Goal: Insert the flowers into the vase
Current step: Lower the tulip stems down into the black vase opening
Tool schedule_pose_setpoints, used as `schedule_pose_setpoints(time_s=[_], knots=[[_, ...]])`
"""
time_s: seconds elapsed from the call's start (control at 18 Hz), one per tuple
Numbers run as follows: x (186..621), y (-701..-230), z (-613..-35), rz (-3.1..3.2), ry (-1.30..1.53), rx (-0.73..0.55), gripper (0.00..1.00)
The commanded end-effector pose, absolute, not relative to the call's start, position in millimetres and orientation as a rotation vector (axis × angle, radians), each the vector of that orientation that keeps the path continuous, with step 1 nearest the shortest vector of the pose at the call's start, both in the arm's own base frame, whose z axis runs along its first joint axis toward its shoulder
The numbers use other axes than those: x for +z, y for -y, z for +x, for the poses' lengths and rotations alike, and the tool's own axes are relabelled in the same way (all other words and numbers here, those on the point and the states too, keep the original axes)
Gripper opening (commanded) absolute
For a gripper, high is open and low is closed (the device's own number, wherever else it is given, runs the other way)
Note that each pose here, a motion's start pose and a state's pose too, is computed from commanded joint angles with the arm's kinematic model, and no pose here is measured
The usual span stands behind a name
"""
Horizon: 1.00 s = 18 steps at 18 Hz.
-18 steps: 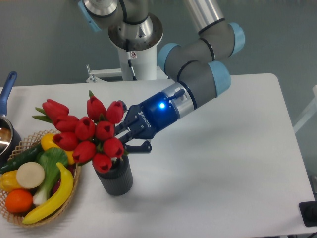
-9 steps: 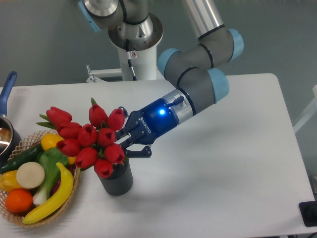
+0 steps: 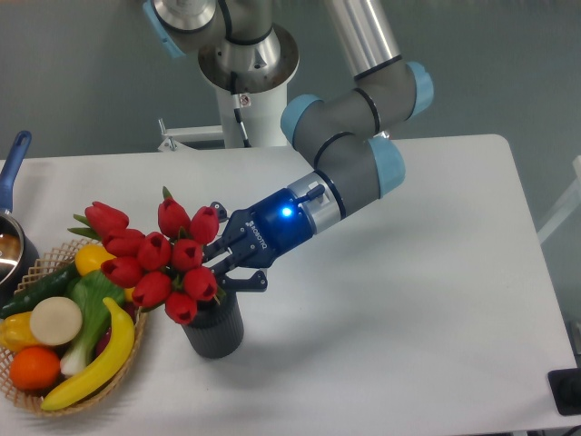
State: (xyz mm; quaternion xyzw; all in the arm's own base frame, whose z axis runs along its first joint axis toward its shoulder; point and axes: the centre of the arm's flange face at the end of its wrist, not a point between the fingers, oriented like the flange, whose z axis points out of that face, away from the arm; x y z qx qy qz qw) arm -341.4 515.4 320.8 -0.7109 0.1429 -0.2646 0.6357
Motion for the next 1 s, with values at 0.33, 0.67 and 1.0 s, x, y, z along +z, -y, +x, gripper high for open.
schedule_pose_setpoints(time_s=[0.33, 0.67, 1.0], knots=[[308.6, -516.4, -338.2, -1.631, -0.316, -0.624, 0.20], [283.7, -520.5, -342.6, -1.630, -0.321, -0.624, 0.20], [276.8, -518.6, -344.4, -1.629, -0.321, -0.619, 0.21]])
